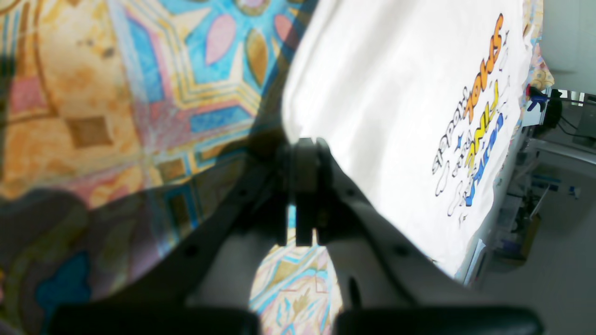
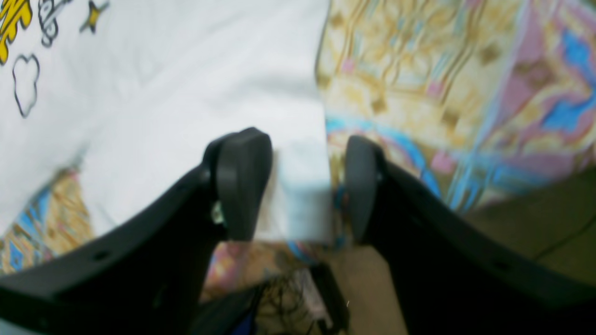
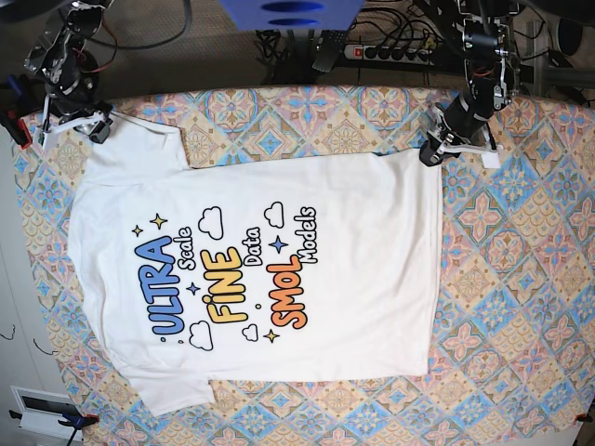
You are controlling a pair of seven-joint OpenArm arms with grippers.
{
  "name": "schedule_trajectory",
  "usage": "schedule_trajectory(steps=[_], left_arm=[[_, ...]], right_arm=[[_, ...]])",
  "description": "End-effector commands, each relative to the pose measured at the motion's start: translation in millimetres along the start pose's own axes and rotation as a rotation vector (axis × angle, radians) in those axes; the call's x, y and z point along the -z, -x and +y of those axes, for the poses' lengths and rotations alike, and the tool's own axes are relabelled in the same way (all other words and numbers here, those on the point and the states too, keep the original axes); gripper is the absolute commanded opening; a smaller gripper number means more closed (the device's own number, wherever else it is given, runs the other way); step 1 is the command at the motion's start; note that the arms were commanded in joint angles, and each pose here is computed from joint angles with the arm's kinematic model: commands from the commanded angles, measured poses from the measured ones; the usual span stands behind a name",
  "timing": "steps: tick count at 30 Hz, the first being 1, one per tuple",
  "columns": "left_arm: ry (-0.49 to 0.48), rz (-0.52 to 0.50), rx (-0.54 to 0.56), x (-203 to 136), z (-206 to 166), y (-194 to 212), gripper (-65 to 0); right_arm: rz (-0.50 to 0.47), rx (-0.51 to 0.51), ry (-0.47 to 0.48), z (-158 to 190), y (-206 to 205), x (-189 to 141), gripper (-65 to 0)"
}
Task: Fold the T-shirt properly
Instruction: 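Adjust the grips on both shoulders, pulling the shirt toward the robot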
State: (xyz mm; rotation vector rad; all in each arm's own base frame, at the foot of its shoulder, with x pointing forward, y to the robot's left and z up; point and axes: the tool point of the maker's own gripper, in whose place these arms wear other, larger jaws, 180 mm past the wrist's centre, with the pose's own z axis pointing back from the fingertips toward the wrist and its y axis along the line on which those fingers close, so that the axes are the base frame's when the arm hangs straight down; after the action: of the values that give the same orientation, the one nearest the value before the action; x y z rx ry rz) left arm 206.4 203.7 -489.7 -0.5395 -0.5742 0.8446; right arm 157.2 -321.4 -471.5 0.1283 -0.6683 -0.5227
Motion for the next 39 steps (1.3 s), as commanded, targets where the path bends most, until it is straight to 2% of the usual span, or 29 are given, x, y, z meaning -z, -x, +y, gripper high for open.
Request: schedule_trajectory(steps=[1, 7, 18, 24, 27, 32, 39], left_arm=[[-0.027, 0.021, 0.011, -3.2, 6.7, 4.1, -65.0], [-0.029, 0.022, 0.011, -3.8, 7.9, 5.1, -65.0], [-0.028, 0.020, 0.011, -4.0, 7.6, 4.3, -65.0], [-0.030, 0.020, 0.010, -4.4, 8.4, 4.3, -65.0], [-0.030, 0.020, 0.010, -4.4, 8.4, 4.3, -65.0], [-0.030, 0.021, 0.010, -4.2, 8.2, 4.8, -65.0], [-0.035, 0.031, 0.017, -5.6, 10.3, 6.3, -65.0]], right_arm=[[-0.026, -0.016, -0.010, -2.6, -9.1, -2.9, -36.5], [0.032, 0.010, -0.019, -7.7, 14.3, 2.6, -36.5], [0.065, -0.028, -0.068, 12.7, 22.2, 9.3, -36.8], [0.049, -0.039, -0.072, 15.6, 15.9, 8.1, -37.0], [0.030, -0.068, -0.096, 23.1, 8.1, 6.2, -42.4], [0.027, -0.172, -0.240, 48.6, 9.8, 1.6, -55.1], [0.016, -0.180, -0.246, 49.7, 6.1, 0.0, -65.0]])
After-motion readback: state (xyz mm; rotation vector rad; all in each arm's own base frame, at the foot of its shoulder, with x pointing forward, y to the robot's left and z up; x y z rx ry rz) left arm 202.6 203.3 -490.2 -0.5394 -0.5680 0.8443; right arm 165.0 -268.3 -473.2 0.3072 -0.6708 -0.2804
